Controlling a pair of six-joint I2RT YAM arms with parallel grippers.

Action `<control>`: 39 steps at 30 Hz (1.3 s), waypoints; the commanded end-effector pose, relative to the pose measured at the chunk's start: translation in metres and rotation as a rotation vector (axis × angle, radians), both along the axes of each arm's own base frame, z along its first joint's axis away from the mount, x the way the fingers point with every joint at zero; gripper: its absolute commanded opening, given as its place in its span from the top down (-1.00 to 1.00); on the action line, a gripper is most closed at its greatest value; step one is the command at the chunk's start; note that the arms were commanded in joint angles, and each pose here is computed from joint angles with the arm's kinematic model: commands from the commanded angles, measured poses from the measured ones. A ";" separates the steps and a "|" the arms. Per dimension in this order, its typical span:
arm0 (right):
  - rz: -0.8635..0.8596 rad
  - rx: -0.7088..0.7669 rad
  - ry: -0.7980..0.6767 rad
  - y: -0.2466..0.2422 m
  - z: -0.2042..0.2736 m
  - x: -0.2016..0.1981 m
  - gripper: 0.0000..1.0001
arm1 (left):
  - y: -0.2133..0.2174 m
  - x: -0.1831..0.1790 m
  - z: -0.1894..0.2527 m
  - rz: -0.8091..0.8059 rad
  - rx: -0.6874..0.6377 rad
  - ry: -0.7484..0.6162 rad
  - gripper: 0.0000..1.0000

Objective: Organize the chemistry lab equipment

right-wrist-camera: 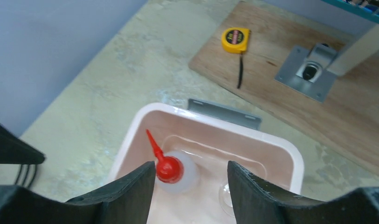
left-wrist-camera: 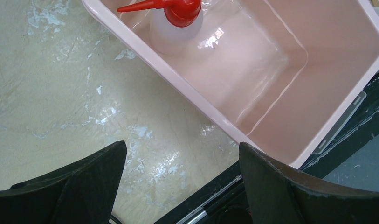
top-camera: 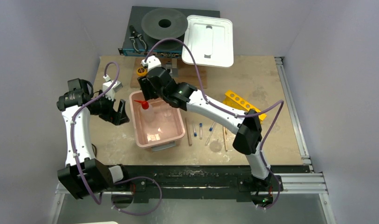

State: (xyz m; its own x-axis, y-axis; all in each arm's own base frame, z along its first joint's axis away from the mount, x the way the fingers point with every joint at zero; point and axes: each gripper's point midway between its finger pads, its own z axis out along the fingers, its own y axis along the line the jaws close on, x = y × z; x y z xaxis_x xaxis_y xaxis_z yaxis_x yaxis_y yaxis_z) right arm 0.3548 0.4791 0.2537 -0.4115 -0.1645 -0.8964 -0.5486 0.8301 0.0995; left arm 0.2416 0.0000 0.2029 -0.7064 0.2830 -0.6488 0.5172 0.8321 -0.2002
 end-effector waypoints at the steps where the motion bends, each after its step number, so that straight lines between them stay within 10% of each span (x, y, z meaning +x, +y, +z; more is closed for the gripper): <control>1: 0.132 0.067 -0.027 0.023 0.021 -0.010 -0.17 | -0.001 0.002 0.012 -0.024 0.002 -0.051 -0.80; 25: 0.227 -0.020 0.011 0.048 -0.060 -0.006 0.05 | 0.009 0.010 0.028 0.035 -0.027 -0.041 -0.77; 31: 0.224 0.027 -0.033 0.038 -0.054 -0.012 0.63 | 0.013 0.010 0.031 0.044 -0.006 -0.054 -0.78; 39: 0.250 0.012 -0.085 0.027 -0.054 -0.028 0.91 | 0.014 0.008 0.031 0.046 -0.001 -0.051 -0.78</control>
State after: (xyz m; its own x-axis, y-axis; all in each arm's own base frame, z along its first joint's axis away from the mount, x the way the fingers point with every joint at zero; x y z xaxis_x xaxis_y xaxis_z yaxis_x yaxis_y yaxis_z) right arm 0.3359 0.5057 0.1688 -0.3628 -0.2747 -0.8905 -0.7217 0.6873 0.0821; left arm 0.2519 0.0136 0.2256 -0.7037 0.2499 -0.6651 0.4836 0.8543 -0.1907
